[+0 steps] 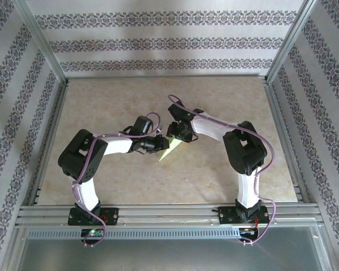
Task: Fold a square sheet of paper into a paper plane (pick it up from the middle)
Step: Turn over a paper plane at the center of the table.
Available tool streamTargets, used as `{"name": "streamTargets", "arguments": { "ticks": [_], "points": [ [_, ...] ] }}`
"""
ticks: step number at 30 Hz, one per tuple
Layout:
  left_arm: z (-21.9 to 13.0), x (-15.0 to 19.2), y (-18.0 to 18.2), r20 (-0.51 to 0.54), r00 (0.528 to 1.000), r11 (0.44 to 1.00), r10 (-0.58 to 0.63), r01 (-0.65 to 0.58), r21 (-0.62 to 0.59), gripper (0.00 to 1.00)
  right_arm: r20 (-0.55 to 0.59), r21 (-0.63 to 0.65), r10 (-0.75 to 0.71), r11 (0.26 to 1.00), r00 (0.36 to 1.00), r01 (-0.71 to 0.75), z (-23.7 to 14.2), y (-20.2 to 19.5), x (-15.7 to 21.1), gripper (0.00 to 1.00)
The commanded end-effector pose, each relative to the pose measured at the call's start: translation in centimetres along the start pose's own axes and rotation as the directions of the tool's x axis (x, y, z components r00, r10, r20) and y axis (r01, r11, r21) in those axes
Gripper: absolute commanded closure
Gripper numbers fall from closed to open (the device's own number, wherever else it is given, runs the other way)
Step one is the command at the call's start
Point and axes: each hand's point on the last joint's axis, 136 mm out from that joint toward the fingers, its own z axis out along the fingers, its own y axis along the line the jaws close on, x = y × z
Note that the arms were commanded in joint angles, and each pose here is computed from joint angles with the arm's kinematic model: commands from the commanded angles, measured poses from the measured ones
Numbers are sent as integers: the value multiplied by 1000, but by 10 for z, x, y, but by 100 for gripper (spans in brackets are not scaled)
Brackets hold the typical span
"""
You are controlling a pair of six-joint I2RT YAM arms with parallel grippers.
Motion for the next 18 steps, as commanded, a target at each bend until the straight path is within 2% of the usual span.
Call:
{"name": "streamTargets", "arguments": {
  "ticks": [1,10,18],
  "points": [
    [3,2,-14,17,1000,998,-4,2,68,82,-6,42,25,999,1000,-25,6,-4,1,40],
    [4,3,-9,24,1000,999,-16,15,50,82,-5,54,55,997,998,-55,4,-12,12,43],
    [6,6,-3,14,1000,999,-24,23,31,83,20,3,51,999,999,-51,-11,-2,7,42]
  ]
}}
